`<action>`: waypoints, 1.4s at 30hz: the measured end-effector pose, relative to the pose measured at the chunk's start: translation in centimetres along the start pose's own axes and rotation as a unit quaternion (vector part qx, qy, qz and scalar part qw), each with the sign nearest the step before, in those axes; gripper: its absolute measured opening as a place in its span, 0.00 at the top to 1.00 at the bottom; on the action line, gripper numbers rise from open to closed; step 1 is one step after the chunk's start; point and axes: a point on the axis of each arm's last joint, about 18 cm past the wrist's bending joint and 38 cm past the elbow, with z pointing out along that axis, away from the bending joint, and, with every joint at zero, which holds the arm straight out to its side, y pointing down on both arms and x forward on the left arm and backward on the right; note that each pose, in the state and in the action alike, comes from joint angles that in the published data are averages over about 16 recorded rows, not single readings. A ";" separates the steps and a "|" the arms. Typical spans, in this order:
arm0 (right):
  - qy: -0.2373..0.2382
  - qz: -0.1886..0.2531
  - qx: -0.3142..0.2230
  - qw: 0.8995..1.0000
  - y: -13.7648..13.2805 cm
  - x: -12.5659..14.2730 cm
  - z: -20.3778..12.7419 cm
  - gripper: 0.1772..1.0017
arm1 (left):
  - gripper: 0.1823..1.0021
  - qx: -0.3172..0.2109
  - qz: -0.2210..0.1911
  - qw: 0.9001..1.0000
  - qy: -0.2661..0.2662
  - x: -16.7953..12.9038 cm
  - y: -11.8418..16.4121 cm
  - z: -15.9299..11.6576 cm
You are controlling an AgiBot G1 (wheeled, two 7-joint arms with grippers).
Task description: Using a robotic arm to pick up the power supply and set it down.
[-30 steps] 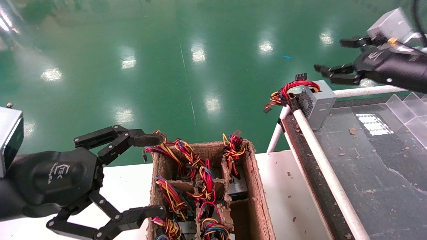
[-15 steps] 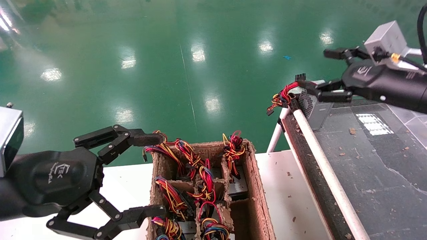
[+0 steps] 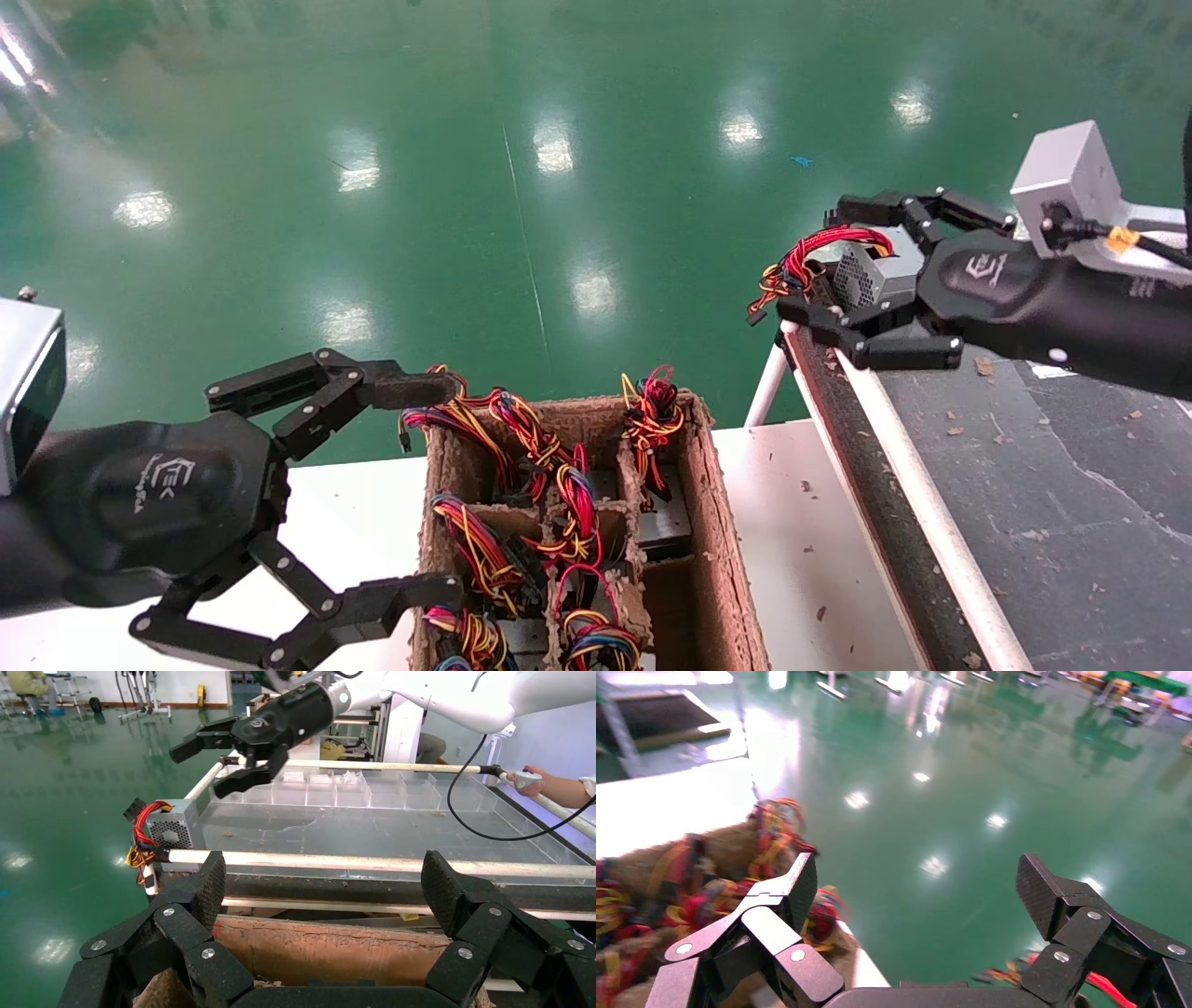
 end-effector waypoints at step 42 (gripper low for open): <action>-0.213 0.064 0.095 0.970 -2.7 -12.5 -3.3 0.00 | 0.00 0.000 0.000 1.000 0.000 0.0 0.0 0.0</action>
